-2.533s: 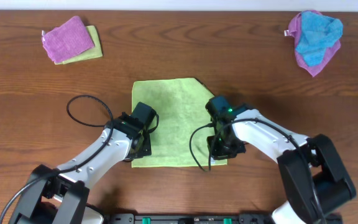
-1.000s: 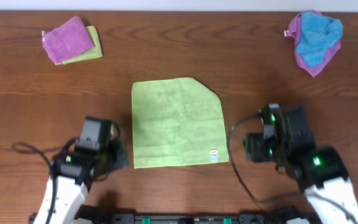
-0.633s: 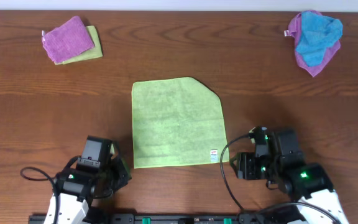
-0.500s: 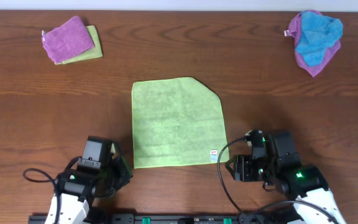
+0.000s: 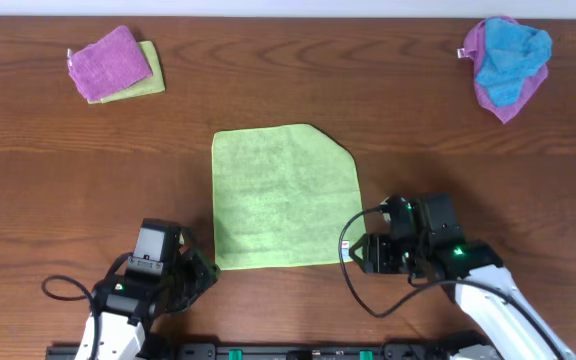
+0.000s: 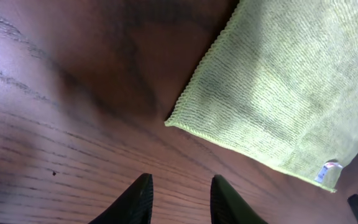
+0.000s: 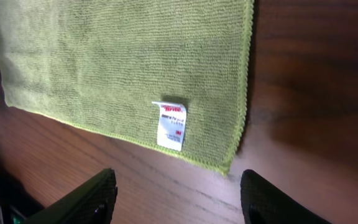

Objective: Fold the cloth
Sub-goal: 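Grasp the cloth's bottom-left and bottom-right corners with both grippers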

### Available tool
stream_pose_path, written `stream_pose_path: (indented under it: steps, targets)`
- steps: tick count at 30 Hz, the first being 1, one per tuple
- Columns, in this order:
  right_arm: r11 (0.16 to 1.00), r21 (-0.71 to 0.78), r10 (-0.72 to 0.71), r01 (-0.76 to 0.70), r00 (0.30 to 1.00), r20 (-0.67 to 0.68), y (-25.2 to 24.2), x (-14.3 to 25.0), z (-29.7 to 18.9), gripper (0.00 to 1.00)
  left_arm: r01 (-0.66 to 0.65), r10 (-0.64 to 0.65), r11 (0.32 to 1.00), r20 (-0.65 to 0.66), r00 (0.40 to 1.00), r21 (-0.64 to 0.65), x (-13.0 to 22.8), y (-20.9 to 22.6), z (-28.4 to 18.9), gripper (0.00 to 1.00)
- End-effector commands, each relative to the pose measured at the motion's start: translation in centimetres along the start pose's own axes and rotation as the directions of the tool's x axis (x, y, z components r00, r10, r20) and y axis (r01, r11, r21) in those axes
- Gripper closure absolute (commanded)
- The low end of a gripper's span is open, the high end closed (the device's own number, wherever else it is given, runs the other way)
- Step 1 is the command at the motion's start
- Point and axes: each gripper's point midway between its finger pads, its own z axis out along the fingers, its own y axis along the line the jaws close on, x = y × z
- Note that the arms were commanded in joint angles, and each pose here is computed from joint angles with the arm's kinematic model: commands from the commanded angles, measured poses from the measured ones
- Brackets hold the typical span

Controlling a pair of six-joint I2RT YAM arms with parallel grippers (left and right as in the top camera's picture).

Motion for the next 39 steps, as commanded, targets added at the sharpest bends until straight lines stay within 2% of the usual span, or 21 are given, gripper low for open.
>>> stream_pose_path:
  steps: [1,6,14,17,21,26,30,39]
  targets:
    - [1.0,-0.02,0.003,-0.003,1.0,-0.016,0.1,0.2,0.4,0.36,0.029,-0.029,0.999,0.006,1.0,-0.023,0.1,1.1,0.7,0.62]
    - [0.999,-0.047,0.006,-0.006,1.0,-0.002,-0.4,-0.3,0.0,0.35,0.045,-0.044,0.999,-0.019,0.999,0.023,0.6,1.2,2.0,0.59]
    - [0.994,-0.099,0.039,-0.037,0.999,0.021,-1.9,-1.0,-1.0,0.35,0.033,-0.035,0.998,0.022,0.999,0.051,-1.3,1.3,2.3,0.51]
    - [0.989,-0.148,0.027,-0.024,0.999,0.017,-1.5,-1.0,-1.1,0.34,-0.013,0.012,0.989,0.004,1.0,0.146,-1.7,-0.2,2.7,0.51]
    - [0.984,-0.178,0.006,-0.005,1.0,0.004,-1.2,-0.8,-1.0,0.34,-0.066,0.073,0.981,-0.027,0.997,0.183,-1.8,-0.9,3.6,0.48]
    - [0.98,-0.201,-0.011,0.009,1.0,-0.012,-1.0,-0.5,-0.8,0.33,-0.09,0.113,0.97,-0.094,0.989,0.224,-1.1,-1.5,4.5,0.49]
    - [0.976,-0.218,-0.011,0.002,0.999,-0.039,-1.0,-0.1,-0.3,0.33,-0.073,0.099,0.976,-0.121,0.988,0.206,-0.9,-1.0,5.0,0.49]
    - [0.983,-0.174,0.046,-0.064,0.993,-0.105,-3.0,0.4,1.7,0.36,-0.082,0.113,0.976,-0.15,0.982,0.202,-0.3,-0.7,5.1,0.5]
